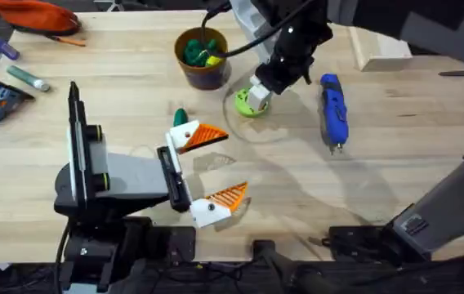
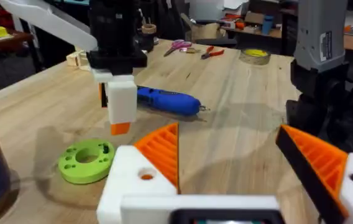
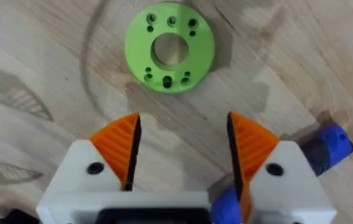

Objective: Pick up the gripper from the table and insert it into the empty holder that is missing its gripper. Then pick up a screw, insert it into the mounting hole, and use the screwdriver to tighten it. Finally, clean up the table by picking up the vegetable and placing it into the bucket.

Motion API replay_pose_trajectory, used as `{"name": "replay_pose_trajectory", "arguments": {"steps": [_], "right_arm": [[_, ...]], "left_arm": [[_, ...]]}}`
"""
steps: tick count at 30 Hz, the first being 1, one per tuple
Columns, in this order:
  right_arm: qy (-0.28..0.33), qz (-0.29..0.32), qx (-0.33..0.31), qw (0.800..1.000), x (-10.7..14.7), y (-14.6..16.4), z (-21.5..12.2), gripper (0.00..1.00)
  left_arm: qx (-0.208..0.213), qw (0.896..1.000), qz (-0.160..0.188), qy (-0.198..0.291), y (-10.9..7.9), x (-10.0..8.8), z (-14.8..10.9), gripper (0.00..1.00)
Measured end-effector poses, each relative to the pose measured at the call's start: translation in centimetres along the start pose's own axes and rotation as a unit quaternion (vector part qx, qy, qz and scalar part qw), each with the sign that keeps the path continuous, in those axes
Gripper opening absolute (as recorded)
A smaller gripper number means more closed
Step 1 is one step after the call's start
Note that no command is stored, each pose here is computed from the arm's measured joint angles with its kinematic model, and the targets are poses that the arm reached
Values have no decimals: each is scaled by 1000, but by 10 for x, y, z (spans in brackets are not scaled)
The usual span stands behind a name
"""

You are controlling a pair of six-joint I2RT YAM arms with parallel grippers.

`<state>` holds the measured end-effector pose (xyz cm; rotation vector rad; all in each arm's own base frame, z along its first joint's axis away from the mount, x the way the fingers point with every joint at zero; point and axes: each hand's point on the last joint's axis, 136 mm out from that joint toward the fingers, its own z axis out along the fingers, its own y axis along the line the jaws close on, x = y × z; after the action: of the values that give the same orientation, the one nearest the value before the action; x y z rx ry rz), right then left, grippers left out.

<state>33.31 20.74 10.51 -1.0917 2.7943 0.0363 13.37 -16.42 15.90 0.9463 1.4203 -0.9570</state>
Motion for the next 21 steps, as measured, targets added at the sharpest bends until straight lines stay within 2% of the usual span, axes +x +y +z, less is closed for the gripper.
{"name": "replay_pose_trajectory", "arguments": {"steps": [13,21], "right_arm": [[13,10,-30,999,-6,10,29,737],[24,13,-38,999,-7,13,43,629]], "left_arm": [[0,1000,0,0,0,0,0,985],[0,1000,0,0,0,0,0,985]]}}
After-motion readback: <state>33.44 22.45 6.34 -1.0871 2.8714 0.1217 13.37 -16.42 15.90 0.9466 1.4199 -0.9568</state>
